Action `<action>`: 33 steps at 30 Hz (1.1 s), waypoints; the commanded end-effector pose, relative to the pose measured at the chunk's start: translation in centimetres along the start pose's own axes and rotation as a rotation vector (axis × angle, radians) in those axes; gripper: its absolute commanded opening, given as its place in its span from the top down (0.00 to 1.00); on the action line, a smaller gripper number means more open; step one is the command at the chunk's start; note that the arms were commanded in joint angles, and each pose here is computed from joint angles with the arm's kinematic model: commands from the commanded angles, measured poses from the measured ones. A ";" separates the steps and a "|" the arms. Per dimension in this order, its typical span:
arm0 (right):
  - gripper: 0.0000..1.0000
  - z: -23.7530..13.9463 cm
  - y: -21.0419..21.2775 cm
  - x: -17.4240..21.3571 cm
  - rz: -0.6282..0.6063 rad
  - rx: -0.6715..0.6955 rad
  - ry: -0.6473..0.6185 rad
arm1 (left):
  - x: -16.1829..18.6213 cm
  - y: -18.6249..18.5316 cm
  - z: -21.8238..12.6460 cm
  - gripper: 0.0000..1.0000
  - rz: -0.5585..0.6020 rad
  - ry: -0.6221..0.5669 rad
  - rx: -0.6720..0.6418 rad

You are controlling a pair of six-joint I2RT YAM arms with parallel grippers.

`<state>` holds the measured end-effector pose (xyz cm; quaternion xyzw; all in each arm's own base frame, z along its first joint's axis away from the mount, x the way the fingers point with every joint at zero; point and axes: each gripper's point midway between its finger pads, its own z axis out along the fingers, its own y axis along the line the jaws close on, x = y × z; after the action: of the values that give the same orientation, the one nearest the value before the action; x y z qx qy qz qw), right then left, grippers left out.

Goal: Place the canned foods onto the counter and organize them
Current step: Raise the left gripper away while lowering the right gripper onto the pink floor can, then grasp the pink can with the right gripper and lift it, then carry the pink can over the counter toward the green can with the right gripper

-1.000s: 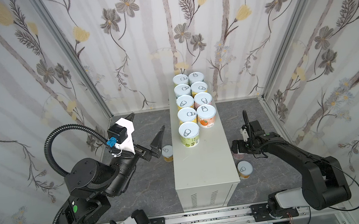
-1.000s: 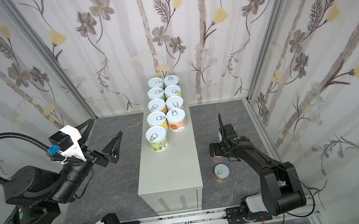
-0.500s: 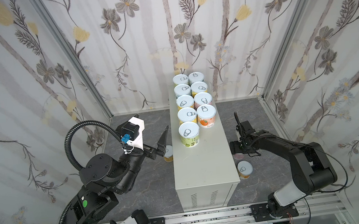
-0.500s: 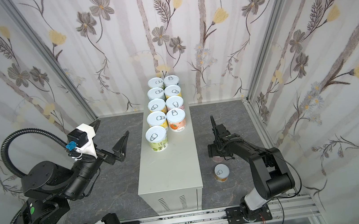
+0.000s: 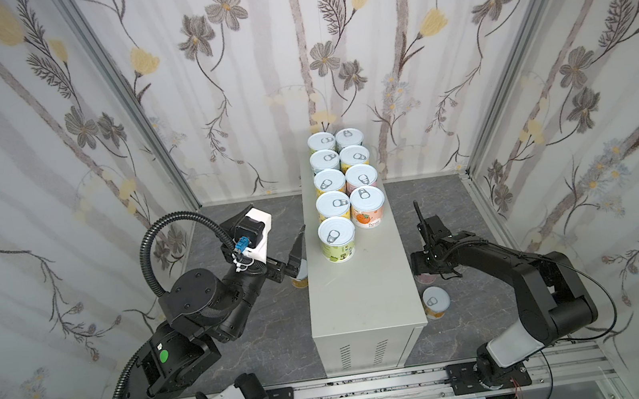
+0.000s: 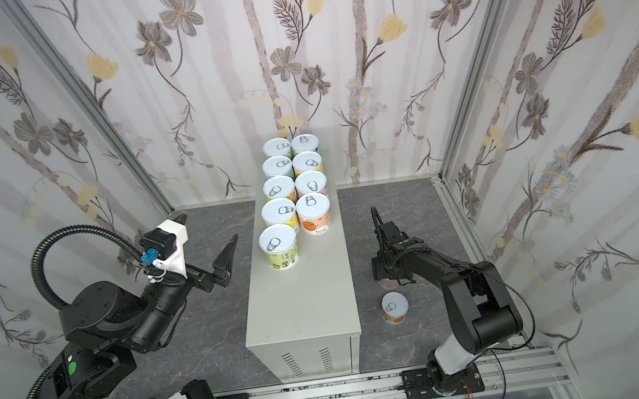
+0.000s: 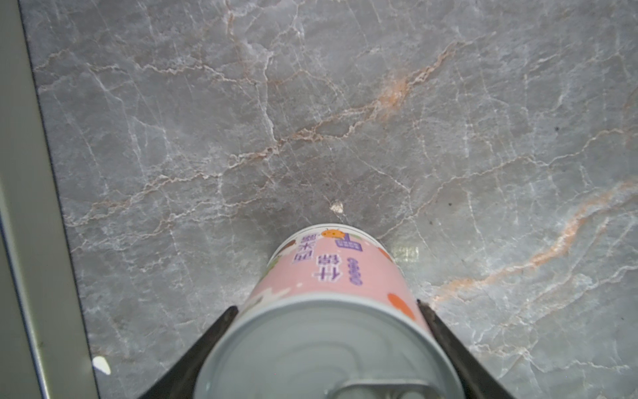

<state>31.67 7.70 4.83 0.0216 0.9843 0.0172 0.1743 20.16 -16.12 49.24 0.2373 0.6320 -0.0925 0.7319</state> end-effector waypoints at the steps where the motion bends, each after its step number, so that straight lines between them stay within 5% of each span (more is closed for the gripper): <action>1: 0.51 -2.6 -0.4 -1.2 0.032 -0.002 -0.047 | -0.5 0.8 -0.3 0.00 0.011 -0.014 -0.033; 11: 0.54 -17.6 0.4 -5.7 -0.017 -0.119 -0.241 | -0.2 0.8 0.2 0.00 0.096 -0.003 -0.037; 18: 0.55 -27.9 2.6 -5.6 -0.083 -0.250 -0.375 | -0.4 1.1 -0.1 0.00 0.122 -0.009 -0.035; 33: 0.52 -35.4 10.0 -2.6 -0.383 -0.418 -0.420 | -1.3 1.2 -0.3 0.00 0.121 -0.016 -0.013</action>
<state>22.45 16.12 38.55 -0.1801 0.8949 0.1853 0.3639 20.24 -15.04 50.46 0.2645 0.6173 -0.0443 0.7396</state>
